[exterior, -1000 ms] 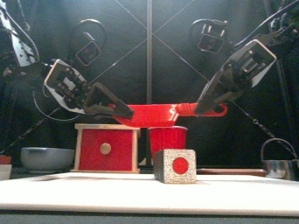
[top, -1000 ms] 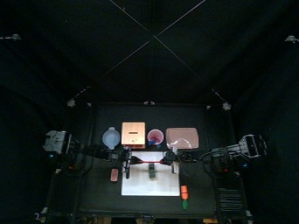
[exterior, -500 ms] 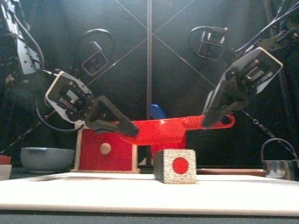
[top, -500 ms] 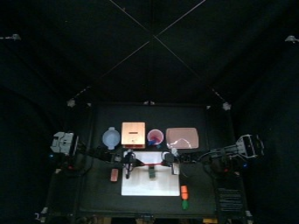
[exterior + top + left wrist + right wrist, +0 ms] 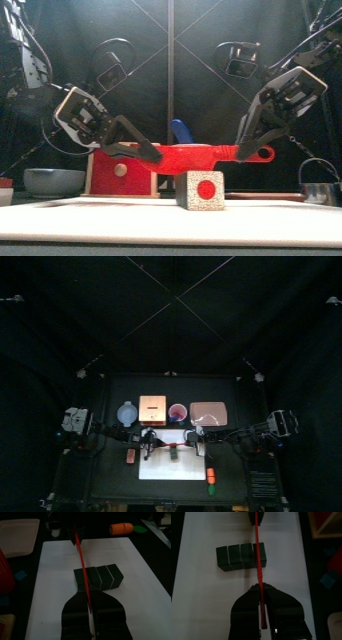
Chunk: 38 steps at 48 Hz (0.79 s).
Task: Cut the sushi into 4 pieces with the knife
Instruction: Cut the sushi into 4 pieces
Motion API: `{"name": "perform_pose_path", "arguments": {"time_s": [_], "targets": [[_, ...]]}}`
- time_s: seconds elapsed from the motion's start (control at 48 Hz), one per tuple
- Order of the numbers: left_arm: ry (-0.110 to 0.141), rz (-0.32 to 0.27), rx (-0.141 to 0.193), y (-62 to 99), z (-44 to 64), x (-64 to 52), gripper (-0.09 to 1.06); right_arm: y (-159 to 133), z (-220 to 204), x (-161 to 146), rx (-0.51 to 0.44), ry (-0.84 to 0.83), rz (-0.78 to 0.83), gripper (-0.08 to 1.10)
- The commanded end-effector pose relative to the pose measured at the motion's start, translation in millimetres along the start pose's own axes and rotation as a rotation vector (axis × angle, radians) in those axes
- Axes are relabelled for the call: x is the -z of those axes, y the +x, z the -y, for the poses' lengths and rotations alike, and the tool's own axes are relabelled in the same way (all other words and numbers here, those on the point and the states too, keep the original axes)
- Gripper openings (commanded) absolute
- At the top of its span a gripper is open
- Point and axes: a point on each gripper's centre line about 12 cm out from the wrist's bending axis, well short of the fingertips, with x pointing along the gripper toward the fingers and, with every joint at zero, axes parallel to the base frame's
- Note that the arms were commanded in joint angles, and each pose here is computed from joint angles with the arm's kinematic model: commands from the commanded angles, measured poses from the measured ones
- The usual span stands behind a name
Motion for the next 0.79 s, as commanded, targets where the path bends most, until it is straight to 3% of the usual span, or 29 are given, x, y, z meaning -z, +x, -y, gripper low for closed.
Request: {"name": "perform_pose_path", "arguments": {"time_s": [0.021, 0.604, 0.792], "targets": [[0.013, 0.058, 0.025, 9.7, 8.8, -16.9, 0.20, 2, 4, -11, 0.013, 0.014, 0.031, 0.06], [-0.003, 0.029, 0.026, 12.9, 15.1, -6.7, 0.20, 12, 2, -1, 0.011, 0.031, -0.010, 0.06], [-0.007, 0.003, 0.014, 14.7, 13.3, 1.1, 0.20, 18, 2, 3, 0.013, 0.032, -0.033, 0.06]]}}
